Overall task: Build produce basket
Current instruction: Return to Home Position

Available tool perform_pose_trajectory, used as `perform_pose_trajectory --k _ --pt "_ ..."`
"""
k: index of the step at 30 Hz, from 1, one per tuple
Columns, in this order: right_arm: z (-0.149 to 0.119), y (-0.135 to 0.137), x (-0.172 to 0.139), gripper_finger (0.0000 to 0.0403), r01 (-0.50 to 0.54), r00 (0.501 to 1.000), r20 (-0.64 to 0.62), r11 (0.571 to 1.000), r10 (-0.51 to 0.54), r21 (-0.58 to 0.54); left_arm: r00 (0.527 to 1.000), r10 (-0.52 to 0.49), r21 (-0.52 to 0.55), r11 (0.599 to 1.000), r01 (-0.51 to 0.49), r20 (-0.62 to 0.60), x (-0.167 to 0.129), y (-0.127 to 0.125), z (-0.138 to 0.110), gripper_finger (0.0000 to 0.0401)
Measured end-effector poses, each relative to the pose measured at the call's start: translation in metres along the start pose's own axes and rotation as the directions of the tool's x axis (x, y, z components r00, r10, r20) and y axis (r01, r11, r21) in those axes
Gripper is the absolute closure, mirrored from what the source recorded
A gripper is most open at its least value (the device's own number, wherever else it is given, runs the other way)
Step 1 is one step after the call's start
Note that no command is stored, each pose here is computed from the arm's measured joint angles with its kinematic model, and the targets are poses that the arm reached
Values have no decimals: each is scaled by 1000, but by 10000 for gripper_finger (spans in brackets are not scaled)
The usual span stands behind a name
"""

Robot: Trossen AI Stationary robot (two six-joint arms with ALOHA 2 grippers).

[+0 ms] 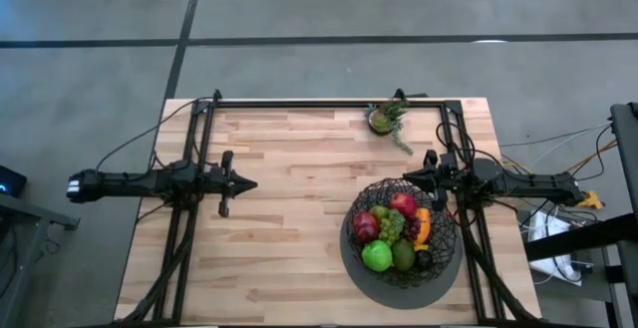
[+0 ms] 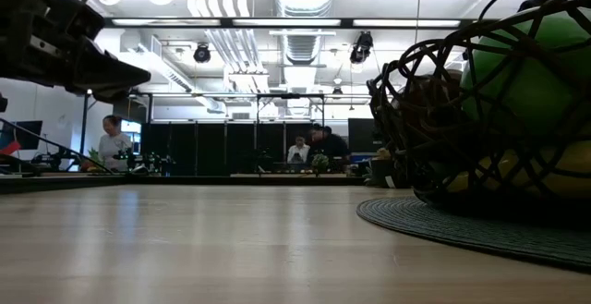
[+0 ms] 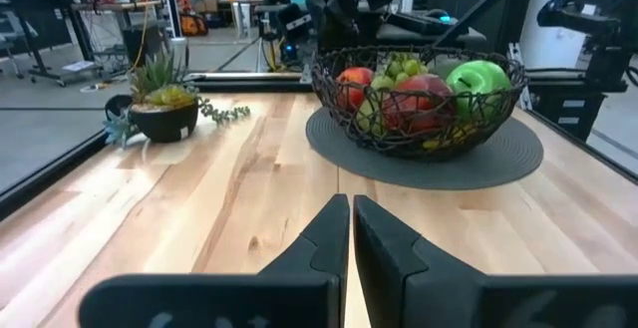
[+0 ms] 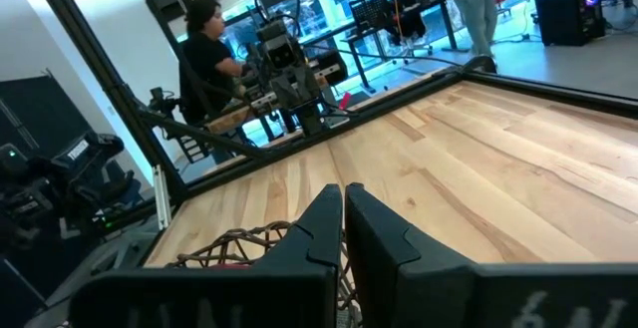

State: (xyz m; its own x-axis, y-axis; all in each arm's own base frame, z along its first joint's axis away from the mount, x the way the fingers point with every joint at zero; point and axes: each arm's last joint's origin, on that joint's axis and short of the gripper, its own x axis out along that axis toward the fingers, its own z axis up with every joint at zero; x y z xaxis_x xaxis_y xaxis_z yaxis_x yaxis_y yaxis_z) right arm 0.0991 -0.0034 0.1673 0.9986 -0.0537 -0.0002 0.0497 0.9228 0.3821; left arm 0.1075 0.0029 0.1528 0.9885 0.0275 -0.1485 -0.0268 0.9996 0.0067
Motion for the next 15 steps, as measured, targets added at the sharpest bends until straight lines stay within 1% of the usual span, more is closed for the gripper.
perform_pose_trajectory --k 9,12,15 --pt "0 0 0 394 0 1000 -4 1000 0 -12 1000 0 0 1000 0 -29 2 0 -2 399" --pt "-1 0 0 394 1 1000 -13 987 -3 -163 999 0 0 1000 0 -37 2 0 -3 399" --pt "-1 0 0 394 0 1000 -12 964 -4 -267 999 0 0 1000 0 -41 3 0 -3 399"
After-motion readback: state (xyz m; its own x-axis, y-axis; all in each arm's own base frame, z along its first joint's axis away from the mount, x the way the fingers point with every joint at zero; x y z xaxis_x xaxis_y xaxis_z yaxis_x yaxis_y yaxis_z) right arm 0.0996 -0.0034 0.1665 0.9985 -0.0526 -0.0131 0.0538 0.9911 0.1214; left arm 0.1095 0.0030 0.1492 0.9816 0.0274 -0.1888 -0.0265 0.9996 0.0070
